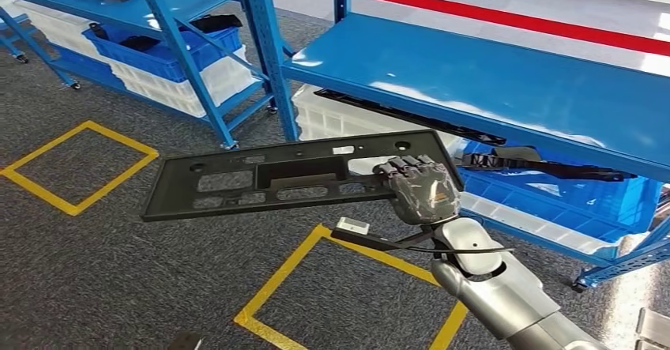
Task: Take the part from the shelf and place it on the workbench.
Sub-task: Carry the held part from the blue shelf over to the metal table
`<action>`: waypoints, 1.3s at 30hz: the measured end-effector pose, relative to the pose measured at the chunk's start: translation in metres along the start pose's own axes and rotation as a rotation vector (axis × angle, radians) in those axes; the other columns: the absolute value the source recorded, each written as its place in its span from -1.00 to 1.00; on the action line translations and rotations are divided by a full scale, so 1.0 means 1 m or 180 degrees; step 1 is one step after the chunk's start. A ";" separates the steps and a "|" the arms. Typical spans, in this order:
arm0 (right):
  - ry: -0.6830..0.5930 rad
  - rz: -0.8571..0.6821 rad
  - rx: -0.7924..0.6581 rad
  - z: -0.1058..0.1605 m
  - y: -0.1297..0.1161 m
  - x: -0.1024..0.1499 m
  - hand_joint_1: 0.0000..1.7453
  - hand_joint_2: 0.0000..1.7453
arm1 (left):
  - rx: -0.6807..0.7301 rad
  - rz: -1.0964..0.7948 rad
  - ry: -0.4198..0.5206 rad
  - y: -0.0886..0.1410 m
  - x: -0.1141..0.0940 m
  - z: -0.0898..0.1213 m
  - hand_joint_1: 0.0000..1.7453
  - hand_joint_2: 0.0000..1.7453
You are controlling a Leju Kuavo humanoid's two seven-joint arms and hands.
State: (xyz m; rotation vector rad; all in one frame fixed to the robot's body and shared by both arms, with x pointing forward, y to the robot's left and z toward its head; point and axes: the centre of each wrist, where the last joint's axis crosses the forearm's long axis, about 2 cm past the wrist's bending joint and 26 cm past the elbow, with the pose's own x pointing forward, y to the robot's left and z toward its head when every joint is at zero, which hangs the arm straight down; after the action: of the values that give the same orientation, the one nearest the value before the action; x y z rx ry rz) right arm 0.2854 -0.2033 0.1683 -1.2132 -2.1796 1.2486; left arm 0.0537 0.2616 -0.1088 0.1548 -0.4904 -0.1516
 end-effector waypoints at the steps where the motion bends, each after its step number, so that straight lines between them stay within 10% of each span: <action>1: -0.0001 -0.0001 0.0000 0.000 0.000 0.000 1.00 1.00 | 0.0000 0.0000 0.0000 0.000 0.000 0.000 -1.00 1.00; 39: -0.0101 -0.0089 -0.0018 0.003 -0.003 0.014 1.00 1.00 | -0.0099 0.0025 0.0114 -0.013 0.000 0.003 -1.00 1.00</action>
State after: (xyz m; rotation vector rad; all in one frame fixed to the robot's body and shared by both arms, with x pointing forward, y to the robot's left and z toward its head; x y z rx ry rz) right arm 0.2739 -0.1944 0.1675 -1.1685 -2.2164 1.2595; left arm 0.0508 0.2487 -0.1083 0.1250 -0.4528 -0.1483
